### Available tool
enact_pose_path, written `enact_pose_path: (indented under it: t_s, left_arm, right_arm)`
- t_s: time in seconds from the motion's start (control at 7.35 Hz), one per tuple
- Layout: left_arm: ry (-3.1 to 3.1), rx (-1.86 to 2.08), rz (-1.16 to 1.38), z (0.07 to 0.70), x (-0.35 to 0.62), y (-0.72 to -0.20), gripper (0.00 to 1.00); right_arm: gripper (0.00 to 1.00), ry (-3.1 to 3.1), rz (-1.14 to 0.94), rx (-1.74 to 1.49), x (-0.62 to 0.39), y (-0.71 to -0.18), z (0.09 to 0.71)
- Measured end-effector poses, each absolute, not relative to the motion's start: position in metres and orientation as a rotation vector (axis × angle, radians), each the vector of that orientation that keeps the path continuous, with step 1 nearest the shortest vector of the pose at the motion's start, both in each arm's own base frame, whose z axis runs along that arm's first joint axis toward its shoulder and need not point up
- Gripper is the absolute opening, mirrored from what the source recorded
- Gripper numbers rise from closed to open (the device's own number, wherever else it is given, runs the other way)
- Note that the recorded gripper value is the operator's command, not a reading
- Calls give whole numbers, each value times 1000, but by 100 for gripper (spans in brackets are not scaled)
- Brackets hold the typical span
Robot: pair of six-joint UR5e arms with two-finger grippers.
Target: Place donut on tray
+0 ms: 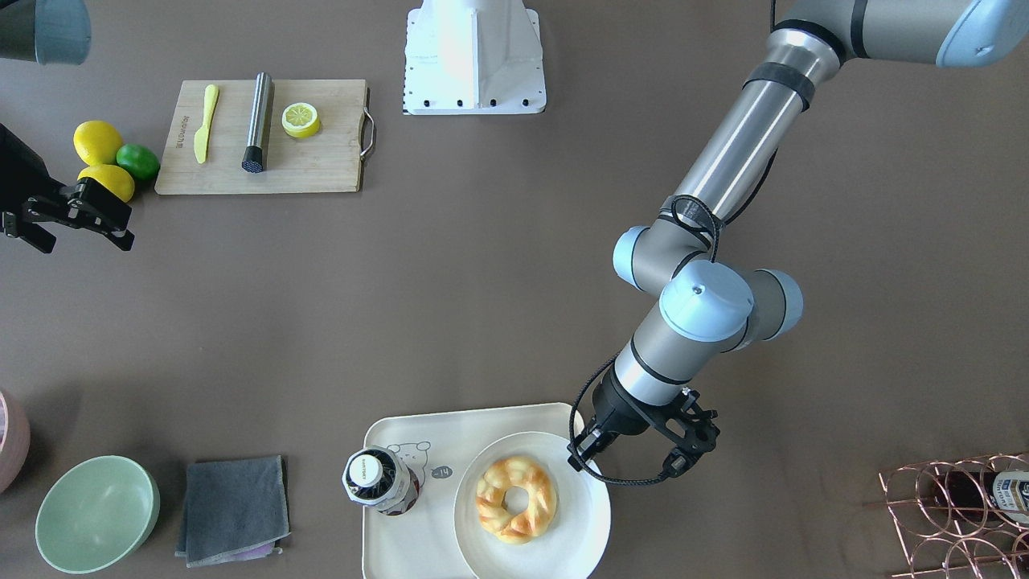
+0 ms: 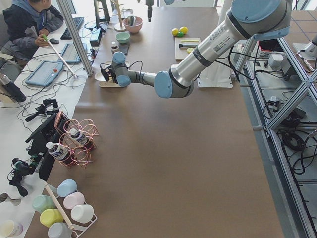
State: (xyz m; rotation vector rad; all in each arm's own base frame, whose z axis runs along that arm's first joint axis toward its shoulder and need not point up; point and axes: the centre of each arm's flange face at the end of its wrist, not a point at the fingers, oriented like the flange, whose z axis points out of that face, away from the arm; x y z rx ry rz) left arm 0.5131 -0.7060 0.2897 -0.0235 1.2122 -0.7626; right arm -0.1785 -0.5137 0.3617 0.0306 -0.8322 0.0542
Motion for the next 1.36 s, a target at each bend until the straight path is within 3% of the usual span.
enact_pose_path:
  t_s: [0.41,0.54,0.68,0.82,1.36]
  left_arm:
    - [1236,-44,-756,286,527,-694,0]
    - [1238,-49,-751,286,528,-693,41]
    - [1241,-50,-748,286,528,-692,54]
    - [1251,-47,-742,289,528,-691,61]
    - [1296,-31,-710,286,502,-683,66]
  right_arm:
    - [100,-832,63,34,-169,-509,364]
    - [100,-832,64,34,-169,-509,364]
    - [100,-831,65,33,-168,-508,365]
    - [100,-831,66,32,-168,-508,366]
    - [100,-824,66,29,-169,-510,369]
